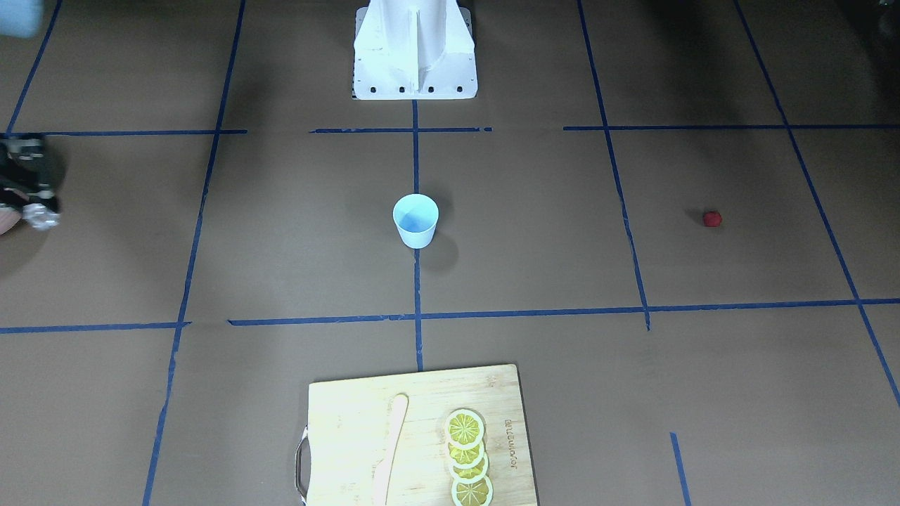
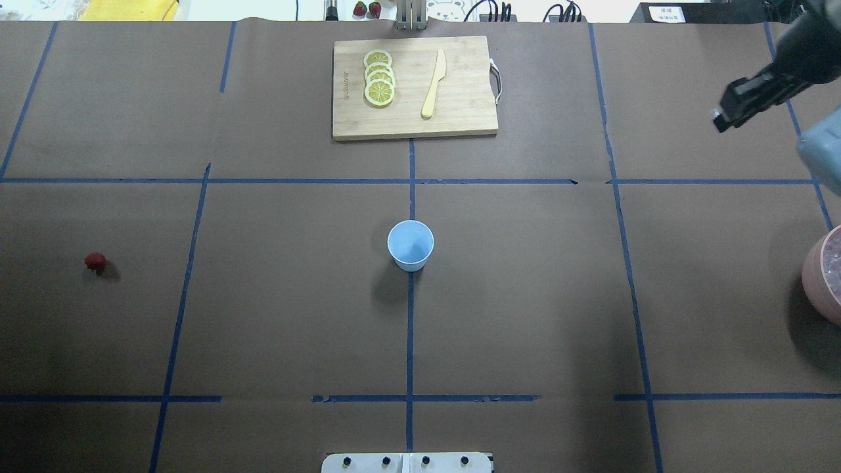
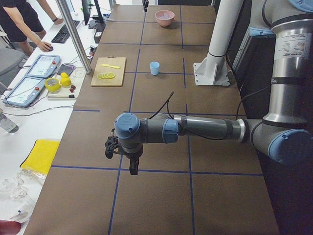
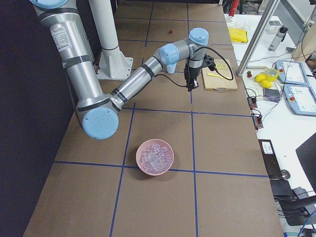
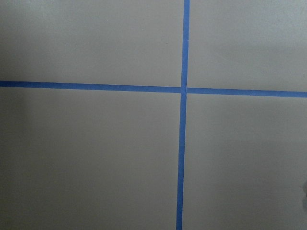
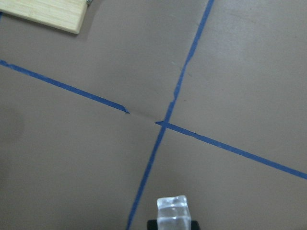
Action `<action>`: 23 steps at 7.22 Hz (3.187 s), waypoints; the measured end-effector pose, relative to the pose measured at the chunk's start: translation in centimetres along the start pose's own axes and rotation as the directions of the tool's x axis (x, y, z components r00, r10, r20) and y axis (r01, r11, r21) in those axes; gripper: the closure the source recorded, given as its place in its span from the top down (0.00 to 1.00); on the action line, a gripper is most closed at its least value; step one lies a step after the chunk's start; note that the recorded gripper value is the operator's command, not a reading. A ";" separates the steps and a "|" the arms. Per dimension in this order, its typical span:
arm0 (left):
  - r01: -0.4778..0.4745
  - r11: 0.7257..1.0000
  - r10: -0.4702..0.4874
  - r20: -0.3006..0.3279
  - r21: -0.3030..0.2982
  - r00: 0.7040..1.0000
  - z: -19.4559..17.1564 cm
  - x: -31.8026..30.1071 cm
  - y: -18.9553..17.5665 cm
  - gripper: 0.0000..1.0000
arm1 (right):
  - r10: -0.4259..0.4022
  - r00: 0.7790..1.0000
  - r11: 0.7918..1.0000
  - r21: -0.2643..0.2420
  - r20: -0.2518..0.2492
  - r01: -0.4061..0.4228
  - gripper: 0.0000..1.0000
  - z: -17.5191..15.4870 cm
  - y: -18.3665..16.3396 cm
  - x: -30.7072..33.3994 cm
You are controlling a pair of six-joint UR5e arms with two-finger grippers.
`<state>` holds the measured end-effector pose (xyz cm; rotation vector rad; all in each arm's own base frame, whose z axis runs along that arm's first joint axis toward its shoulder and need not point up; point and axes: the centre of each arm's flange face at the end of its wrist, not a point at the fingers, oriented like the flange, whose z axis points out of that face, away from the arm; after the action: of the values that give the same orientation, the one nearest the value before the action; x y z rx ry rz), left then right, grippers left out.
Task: Put ice and strawberries in cup
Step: 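Carry the ice cube with the right gripper over the blue cup, then lower the right gripper into the blue cup and release the ice cube, then withdraw the right gripper from the cup back to the pink bowl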
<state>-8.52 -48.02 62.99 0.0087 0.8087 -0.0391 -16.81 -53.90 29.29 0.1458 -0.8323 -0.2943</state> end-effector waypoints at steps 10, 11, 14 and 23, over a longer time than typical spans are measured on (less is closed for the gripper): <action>0.009 1.000 -0.009 0.000 -0.012 1.000 0.6 -0.6 0.1 1.00 | 0.283 0.955 0.956 -0.047 -0.090 -0.288 0.01 18.1 -4.7 -41.6; 0.009 1.000 -0.009 0.000 -0.011 1.000 0.5 -0.5 0.1 1.00 | 0.281 0.955 0.957 -0.051 -0.099 -0.287 0.04 19.3 -4.6 -41.7; 0.009 1.000 -0.009 0.000 -0.010 1.000 0.4 -0.5 0.1 1.00 | 0.278 0.955 0.957 -0.057 -0.107 -0.285 0.83 20.2 -4.4 -41.6; -0.001 1.000 0.001 0.000 0.008 1.000 -0.4 0.5 -0.5 1.00 | 0.302 0.952 0.952 0.060 -0.053 -0.299 1.00 10.6 -1.5 -25.7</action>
<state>-8.55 -48.55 62.35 0.0169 0.8089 -0.0417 -41.37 -47.45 17.85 0.0737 -0.7887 0.0188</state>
